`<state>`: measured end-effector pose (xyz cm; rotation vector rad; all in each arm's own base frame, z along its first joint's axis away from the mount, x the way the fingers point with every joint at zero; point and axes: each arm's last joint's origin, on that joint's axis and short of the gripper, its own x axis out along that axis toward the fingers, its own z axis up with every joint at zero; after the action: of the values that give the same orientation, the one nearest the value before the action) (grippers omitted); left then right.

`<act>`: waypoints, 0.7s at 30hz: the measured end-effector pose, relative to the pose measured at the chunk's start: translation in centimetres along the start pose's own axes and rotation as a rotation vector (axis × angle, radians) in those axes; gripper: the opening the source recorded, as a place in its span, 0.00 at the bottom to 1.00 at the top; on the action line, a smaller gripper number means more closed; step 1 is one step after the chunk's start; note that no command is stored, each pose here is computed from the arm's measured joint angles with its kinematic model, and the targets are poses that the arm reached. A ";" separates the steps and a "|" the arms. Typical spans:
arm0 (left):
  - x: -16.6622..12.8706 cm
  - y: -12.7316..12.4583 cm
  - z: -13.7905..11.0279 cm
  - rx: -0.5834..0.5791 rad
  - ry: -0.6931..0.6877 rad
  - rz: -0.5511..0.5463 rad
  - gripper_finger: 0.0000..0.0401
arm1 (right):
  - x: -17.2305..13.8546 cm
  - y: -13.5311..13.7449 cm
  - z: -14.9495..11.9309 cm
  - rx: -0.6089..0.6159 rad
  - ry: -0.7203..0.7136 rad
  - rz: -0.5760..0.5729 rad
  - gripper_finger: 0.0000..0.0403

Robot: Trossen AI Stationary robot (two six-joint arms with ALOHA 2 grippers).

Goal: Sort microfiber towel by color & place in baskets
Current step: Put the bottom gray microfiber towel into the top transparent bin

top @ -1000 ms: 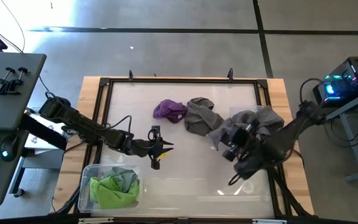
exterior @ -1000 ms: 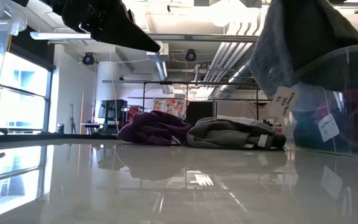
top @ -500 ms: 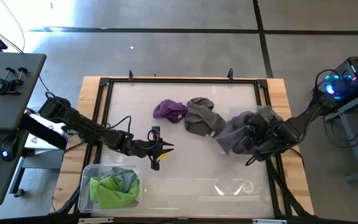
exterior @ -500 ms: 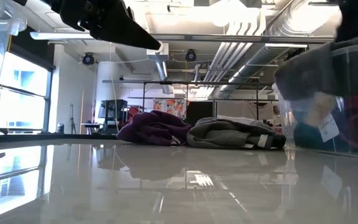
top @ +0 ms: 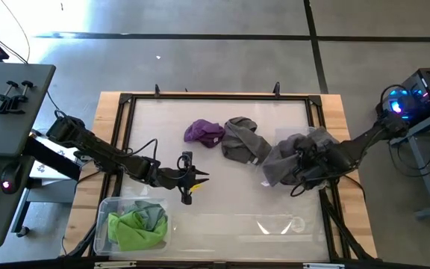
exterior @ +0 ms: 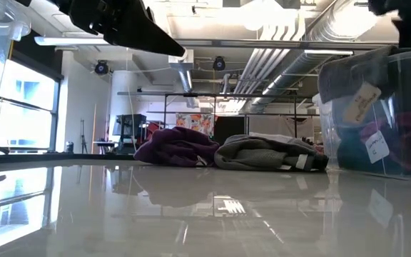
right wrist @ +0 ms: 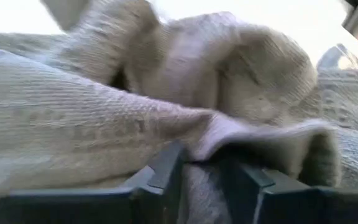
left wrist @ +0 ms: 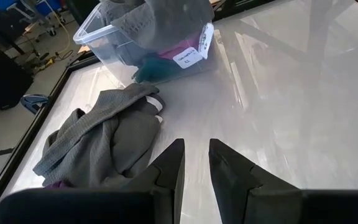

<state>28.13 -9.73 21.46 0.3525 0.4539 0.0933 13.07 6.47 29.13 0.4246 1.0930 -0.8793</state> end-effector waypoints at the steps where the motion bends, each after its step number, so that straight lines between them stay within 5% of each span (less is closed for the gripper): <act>1: 0.0 0.0 0.0 0.000 0.001 0.000 0.15 | -0.6 0.1 0.2 -0.005 -0.003 0.024 0.27; 11: 0.0 0.0 0.0 0.000 0.001 -0.001 0.15 | -5.3 0.6 1.9 0.011 -0.083 0.217 0.23; 21: 0.0 0.0 0.0 -0.001 0.001 -0.001 0.15 | -4.5 2.3 1.7 0.039 -0.110 0.136 0.14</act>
<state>28.13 -9.72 21.45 0.3510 0.4552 0.0933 15.04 8.51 33.61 0.4715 0.9360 -0.7951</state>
